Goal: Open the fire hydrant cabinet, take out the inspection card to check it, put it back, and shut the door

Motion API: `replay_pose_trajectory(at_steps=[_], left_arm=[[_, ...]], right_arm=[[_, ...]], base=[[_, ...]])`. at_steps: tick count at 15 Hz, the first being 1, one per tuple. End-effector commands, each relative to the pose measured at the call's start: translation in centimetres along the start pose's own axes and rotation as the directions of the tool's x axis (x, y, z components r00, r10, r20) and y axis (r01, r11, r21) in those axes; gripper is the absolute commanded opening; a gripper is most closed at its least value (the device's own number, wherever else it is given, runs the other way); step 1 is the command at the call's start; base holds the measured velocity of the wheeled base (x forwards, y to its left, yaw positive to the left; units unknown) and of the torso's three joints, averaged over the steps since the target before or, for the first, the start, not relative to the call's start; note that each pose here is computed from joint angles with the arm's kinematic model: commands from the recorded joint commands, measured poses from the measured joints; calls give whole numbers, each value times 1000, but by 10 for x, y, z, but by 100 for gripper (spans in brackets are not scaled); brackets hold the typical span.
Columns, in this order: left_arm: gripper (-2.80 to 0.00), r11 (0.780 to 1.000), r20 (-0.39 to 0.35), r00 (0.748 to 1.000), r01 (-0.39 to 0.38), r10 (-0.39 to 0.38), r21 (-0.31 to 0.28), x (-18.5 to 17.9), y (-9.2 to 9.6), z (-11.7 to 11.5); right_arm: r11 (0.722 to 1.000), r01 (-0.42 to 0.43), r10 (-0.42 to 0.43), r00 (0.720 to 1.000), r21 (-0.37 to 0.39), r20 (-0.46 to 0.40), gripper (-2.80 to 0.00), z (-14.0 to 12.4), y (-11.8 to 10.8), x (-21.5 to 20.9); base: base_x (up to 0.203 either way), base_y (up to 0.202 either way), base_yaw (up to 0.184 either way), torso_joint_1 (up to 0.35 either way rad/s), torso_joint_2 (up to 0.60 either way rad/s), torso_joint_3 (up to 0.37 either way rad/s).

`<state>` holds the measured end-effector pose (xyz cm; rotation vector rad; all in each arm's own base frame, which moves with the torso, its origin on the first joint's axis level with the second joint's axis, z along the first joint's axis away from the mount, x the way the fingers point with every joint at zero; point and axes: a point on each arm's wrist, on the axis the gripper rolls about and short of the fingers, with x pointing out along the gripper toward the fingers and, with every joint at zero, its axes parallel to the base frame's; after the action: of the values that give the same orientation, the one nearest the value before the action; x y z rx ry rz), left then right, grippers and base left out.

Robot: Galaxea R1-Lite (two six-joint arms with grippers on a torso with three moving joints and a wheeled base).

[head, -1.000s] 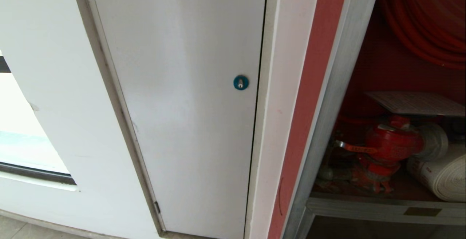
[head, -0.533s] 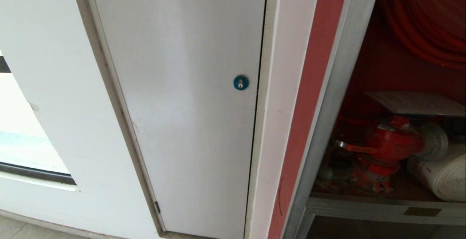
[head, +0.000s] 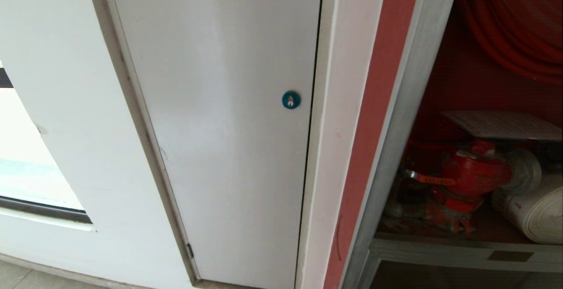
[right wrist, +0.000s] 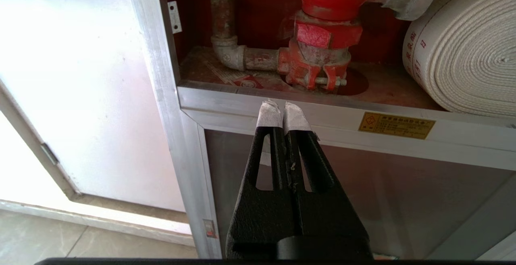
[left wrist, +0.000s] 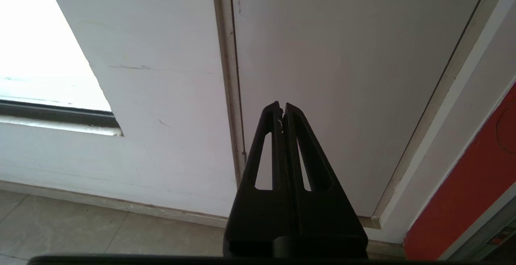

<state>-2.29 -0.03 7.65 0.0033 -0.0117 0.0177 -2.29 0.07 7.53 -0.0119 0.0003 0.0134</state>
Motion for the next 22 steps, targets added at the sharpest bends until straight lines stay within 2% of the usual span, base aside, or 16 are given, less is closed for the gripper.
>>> replay_pose_trajectory(at_steps=[1, 6, 22], left_arm=[[-280, 1000, -5, 1000, -1, 1, -1, 0, 0, -1], [-280, 1000, -6, 1000, -1, 1, -2, 0, 0, -1], [-280, 1000, -5, 1000, -1, 1, -2, 0, 0, -1]], right_arm=[[1000, 0, 0, 1000, 0, 0, -280, 0, 0, 0], [1000, 0, 0, 1000, 0, 1, -280, 0, 0, 0], [1000, 0, 0, 1000, 0, 0, -280, 0, 0, 0]], base=[[0, 0, 0, 0, 0, 0], [-27, 0, 0, 4, 3, 0], [-198, 0, 2, 0, 1, 4]])
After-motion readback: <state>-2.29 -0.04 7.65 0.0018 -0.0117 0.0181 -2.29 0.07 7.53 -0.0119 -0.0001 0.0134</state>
